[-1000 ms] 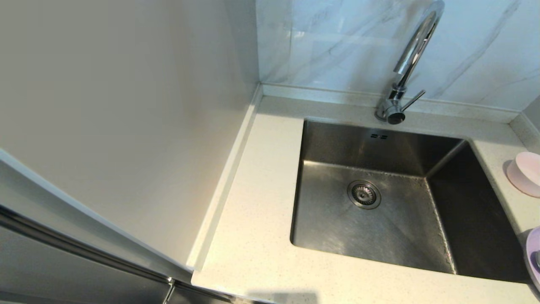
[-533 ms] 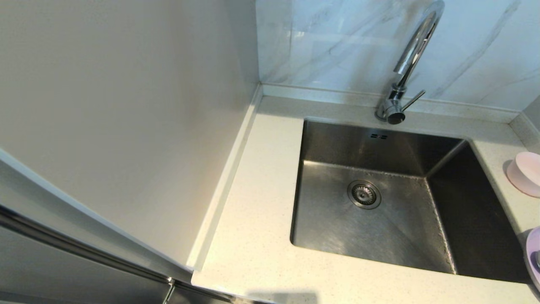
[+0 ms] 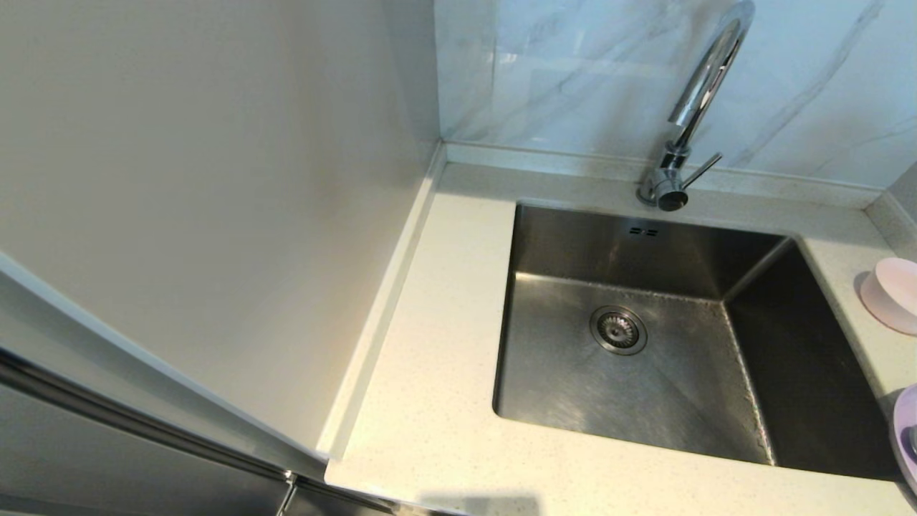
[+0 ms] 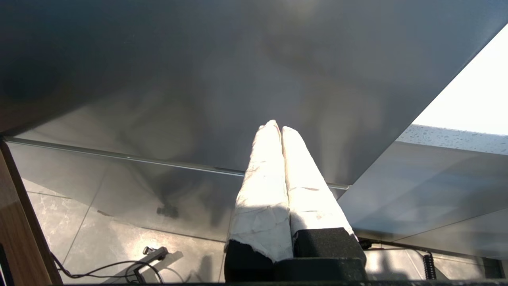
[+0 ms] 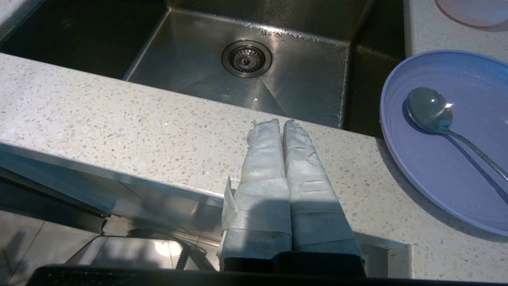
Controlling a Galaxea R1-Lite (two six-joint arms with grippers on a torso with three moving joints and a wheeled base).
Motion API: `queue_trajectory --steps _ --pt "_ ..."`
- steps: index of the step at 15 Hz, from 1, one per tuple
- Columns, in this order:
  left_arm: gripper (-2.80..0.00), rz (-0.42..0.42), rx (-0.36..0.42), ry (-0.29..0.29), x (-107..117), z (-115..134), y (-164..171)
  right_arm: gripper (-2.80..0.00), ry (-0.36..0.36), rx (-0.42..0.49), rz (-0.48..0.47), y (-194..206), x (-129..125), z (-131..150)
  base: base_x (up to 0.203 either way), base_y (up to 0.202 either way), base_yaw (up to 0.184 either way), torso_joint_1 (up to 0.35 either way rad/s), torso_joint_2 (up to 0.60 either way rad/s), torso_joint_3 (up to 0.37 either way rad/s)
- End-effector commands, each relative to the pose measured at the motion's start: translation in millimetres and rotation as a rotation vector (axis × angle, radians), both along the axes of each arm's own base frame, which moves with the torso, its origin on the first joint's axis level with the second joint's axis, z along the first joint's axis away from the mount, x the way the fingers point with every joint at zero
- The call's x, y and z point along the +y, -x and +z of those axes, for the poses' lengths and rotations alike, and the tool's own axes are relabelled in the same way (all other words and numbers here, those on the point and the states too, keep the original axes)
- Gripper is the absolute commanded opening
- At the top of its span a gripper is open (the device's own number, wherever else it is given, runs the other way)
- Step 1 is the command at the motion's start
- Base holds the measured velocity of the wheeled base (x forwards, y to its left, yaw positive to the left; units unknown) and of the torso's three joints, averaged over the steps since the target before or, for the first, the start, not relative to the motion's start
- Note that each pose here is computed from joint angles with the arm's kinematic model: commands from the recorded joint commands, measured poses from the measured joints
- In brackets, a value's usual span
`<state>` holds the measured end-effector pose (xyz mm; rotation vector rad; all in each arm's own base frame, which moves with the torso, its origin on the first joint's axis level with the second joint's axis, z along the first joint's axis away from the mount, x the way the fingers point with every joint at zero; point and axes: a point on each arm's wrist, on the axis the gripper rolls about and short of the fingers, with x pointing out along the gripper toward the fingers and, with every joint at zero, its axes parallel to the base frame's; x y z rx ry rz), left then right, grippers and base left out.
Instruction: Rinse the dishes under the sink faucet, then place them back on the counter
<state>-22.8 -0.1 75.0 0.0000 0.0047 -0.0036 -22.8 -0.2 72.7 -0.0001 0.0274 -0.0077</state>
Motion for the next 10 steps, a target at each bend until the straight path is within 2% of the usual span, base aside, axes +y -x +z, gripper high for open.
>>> queue_trajectory --steps 1,10 --pt "-2.8 0.001 0.0 0.0 0.0 0.0 0.0 -2.8 0.0 0.009 0.0 -0.7 0.0 -2.1 0.0 0.0 0.0 0.0 0.0 0.0" --pt "-2.8 0.001 0.0 0.0 0.0 0.0 0.0 -2.8 0.0 0.009 0.0 -0.7 0.0 -2.1 0.0 0.0 0.0 0.0 0.0 0.0"
